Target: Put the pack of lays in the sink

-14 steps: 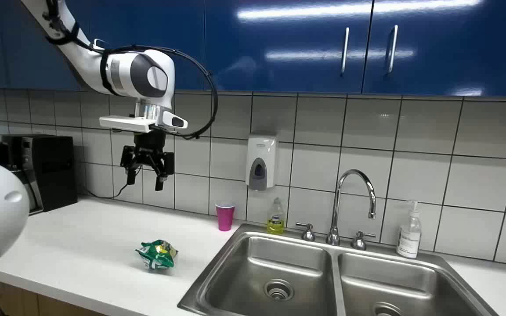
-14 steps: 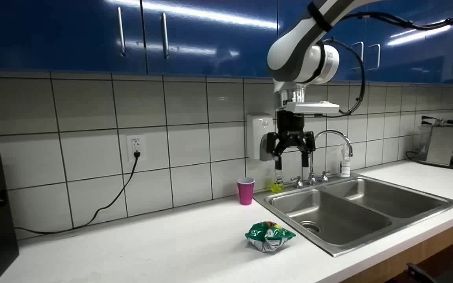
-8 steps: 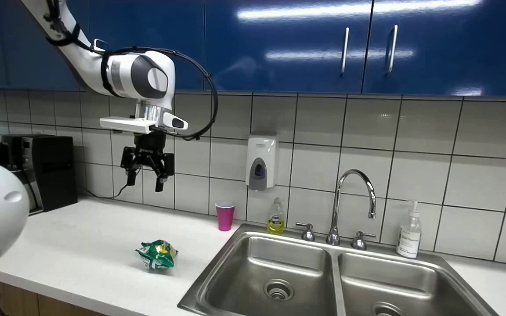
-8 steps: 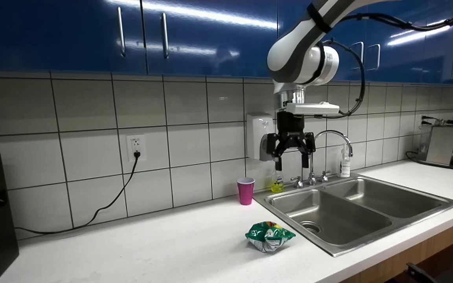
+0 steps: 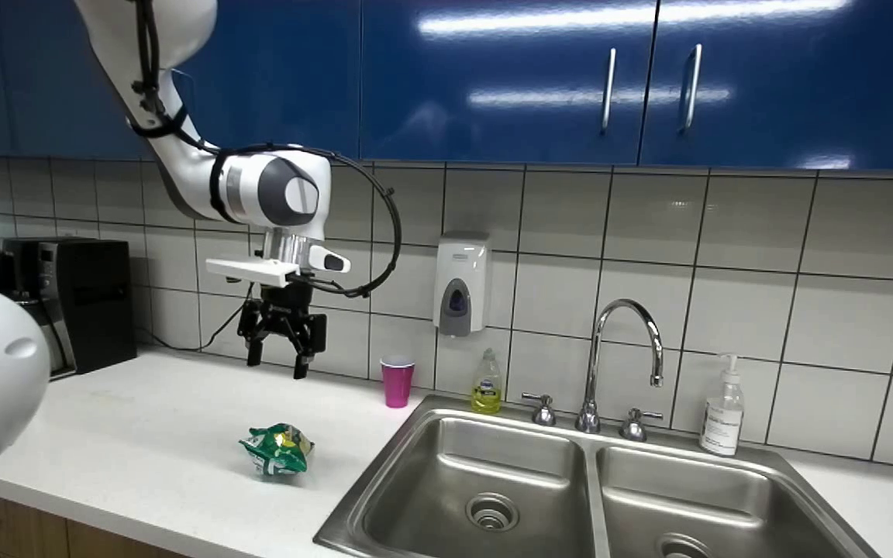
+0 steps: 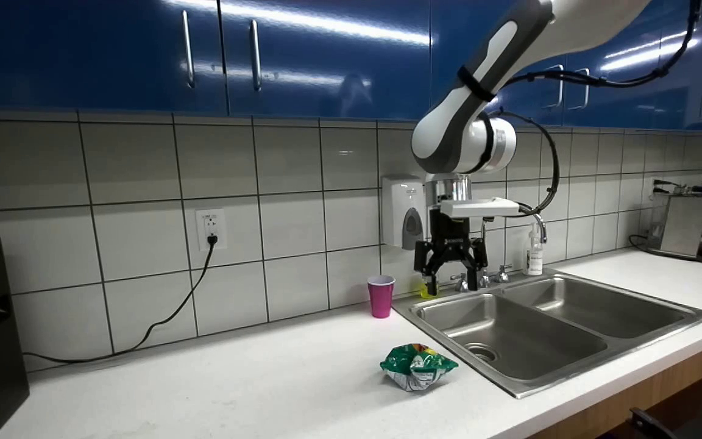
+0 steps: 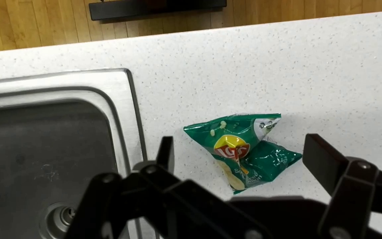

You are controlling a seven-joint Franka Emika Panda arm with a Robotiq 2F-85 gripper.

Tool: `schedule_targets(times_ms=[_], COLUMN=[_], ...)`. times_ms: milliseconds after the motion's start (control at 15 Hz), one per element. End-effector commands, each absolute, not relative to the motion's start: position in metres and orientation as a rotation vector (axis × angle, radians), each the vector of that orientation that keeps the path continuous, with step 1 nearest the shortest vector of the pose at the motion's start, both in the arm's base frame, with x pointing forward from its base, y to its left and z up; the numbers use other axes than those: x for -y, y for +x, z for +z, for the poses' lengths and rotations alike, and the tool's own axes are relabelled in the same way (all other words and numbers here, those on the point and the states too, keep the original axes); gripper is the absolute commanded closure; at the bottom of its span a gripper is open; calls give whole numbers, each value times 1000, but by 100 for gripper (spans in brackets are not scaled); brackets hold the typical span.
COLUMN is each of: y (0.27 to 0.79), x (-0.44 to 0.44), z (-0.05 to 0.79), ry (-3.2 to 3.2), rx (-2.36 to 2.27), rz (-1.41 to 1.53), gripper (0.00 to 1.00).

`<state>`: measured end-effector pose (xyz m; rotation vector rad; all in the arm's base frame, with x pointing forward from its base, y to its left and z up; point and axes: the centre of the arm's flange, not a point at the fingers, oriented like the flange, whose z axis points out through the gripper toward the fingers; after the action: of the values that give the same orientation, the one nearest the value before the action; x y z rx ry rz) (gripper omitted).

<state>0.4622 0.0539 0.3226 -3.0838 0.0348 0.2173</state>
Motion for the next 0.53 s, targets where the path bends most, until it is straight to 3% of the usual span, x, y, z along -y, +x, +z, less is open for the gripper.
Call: schedule_targets(times_ms=[0, 467], y=[482, 501], x=[-53, -67], z=[286, 239], ry=[-3069, -3072], rx=[-45, -31], rz=[229, 216], gripper=[0, 0])
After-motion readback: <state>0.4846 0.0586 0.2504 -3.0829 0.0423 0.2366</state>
